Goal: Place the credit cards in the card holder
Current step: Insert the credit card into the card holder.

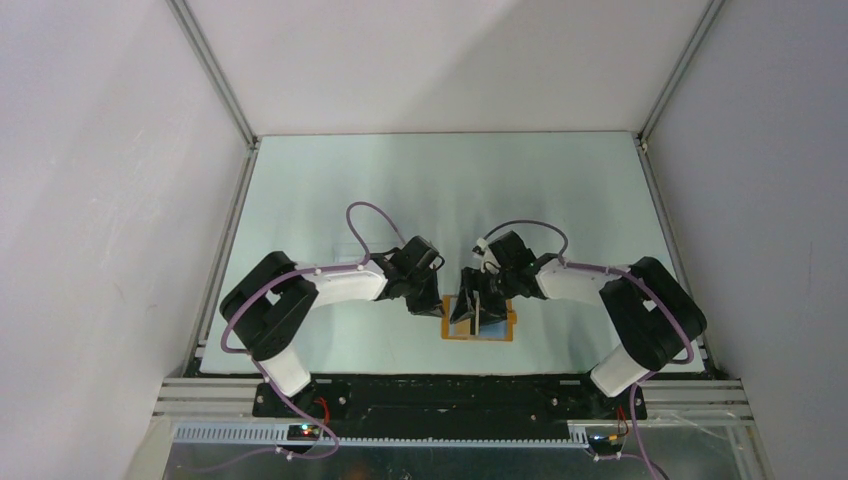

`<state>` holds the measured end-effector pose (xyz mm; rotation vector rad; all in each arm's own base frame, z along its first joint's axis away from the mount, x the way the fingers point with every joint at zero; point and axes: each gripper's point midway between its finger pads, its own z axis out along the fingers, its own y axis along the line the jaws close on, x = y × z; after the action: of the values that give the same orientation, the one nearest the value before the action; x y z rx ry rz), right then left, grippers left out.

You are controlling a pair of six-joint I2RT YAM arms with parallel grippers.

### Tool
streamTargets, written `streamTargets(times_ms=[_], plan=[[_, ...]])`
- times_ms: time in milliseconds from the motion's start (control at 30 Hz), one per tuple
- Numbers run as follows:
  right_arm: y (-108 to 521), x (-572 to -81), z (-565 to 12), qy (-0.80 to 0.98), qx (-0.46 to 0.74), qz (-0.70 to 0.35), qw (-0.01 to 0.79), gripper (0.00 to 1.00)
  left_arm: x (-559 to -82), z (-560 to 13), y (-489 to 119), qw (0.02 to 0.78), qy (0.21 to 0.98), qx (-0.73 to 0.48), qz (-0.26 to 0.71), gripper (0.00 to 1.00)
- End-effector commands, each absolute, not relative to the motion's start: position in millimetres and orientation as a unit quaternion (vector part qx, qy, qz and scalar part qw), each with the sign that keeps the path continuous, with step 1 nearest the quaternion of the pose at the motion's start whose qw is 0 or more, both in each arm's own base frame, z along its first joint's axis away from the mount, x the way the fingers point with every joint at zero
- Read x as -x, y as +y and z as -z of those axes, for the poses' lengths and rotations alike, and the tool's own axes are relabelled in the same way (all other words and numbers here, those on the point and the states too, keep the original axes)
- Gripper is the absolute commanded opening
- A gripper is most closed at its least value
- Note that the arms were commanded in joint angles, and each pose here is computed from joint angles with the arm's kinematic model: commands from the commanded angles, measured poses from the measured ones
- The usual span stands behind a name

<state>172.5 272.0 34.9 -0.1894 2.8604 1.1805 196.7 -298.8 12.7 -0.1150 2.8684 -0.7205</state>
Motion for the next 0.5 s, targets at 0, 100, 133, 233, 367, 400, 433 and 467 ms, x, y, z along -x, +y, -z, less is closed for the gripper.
streamTargets(times_ms=[0,100,133,233,367,400,433,467], plan=[[234,-155,-4,0.966,0.066,-0.251,-0.001,0.73,-193,0,-288,0.081,0.973,0.043,0.213,0.07],[241,-156,-1,0.964,0.080,-0.253,0.000,0.76,-193,0,-289,0.079,0.973,0.042,0.215,0.07],[246,-153,1,0.961,0.086,-0.261,-0.008,0.76,-192,-1,-290,0.078,0.972,0.040,0.217,0.07],[265,-155,-1,0.950,0.104,-0.294,-0.005,0.78,-192,-2,-290,0.078,0.972,0.039,0.219,0.07],[289,-154,-11,0.930,0.118,-0.348,-0.009,0.79,-193,-8,-293,0.081,0.970,0.037,0.227,0.06],[292,-152,-12,0.926,0.120,-0.357,-0.012,0.80,-193,-11,-293,0.084,0.969,0.036,0.230,0.06],[295,-154,-14,0.924,0.122,-0.362,-0.010,0.80,-194,-13,-294,0.086,0.968,0.036,0.233,0.06],[296,-153,-16,0.922,0.124,-0.367,-0.013,0.81,-195,-17,-295,0.089,0.967,0.037,0.238,0.06]])
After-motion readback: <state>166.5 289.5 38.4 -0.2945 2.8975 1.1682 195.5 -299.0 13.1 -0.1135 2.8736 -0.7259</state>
